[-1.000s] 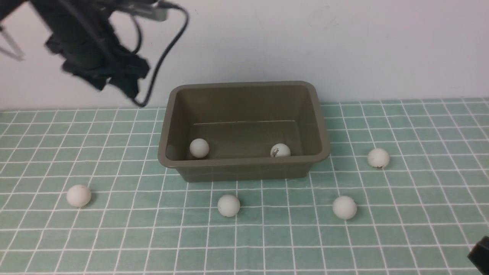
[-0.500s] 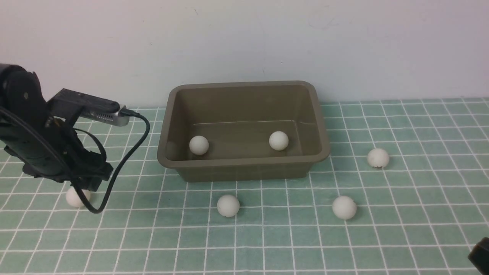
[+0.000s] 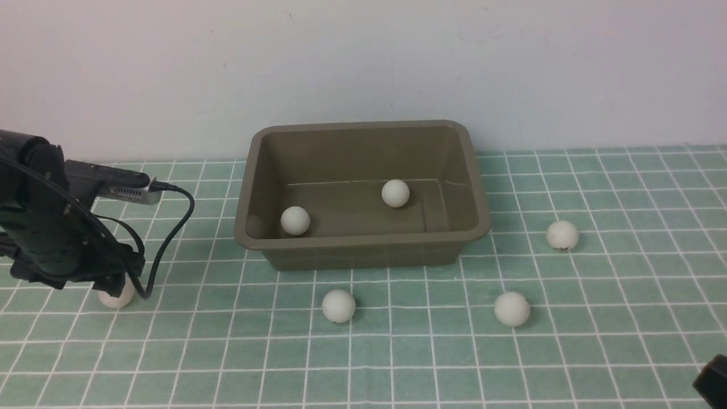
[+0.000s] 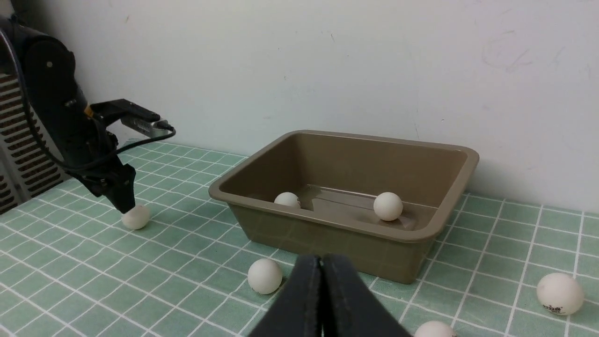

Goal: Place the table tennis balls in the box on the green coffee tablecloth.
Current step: 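Reach for and grasp a ping pong ball on the table beside the basket, then drop the ball into the bin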

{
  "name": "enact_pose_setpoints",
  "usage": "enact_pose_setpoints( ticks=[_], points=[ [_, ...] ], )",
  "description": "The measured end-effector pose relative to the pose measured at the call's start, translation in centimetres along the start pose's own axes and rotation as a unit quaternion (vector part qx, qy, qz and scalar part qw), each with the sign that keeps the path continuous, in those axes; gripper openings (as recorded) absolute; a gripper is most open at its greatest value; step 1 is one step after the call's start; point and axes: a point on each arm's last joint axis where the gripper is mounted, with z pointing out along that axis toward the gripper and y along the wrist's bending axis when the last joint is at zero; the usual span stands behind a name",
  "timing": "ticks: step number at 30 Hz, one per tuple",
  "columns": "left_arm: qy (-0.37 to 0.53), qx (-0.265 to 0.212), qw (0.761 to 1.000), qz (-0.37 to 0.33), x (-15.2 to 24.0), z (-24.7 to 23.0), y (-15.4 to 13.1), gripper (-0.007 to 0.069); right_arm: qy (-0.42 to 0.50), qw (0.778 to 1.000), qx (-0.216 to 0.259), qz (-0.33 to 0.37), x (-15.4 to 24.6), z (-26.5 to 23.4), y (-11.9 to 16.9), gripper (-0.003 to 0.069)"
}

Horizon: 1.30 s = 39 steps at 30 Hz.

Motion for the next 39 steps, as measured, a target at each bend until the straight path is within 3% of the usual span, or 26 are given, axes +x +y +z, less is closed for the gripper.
enact_pose_setpoints(
  ticks=[6,11,16,21,25,30,36,39],
  points=[
    [0.034,-0.001,0.999,-0.006,-0.8,-1.3,0.2,0.0353,0.0,1.0,0.0,0.0,0.0,0.0,0.0,-0.0018],
    [0.05,0.013,0.998,-0.029,-3.3,-7.1,0.5,0.0353,0.0,1.0,0.0,0.0,0.0,0.0,0.0,-0.0018],
    [0.016,0.109,0.993,-0.034,-5.6,-13.2,-1.4,0.0353,-0.003,1.0,0.003,0.0,0.0,0.0,0.0,-0.0018],
    [-0.077,0.193,0.978,0.03,-7.7,-15.7,-6.8,0.0353,-0.003,1.0,0.003,0.0,-0.1,0.0,-0.1,-0.0018],
    [-0.141,0.2,0.966,0.084,-8.8,-14.9,-12.2,0.0353,-0.004,1.0,0.004,0.0,-0.1,0.0,-0.1,-0.0018],
    [-0.153,0.186,0.961,0.134,-9.3,-10.6,-17.2,0.0353,-0.002,1.0,0.002,0.0,0.0,0.0,0.0,-0.0018],
    [-0.124,0.172,0.964,0.163,-9.0,-6.3,-19.3,0.0353,0.006,1.0,-0.008,0.01,0.1,0.0,0.1,-0.0018],
    [-0.119,0.169,0.965,0.164,-9.0,-5.4,-19.4,0.0397,0.009,1.0,-0.013,0.011,0.2,0.0,0.2,-0.0018]
  ],
)
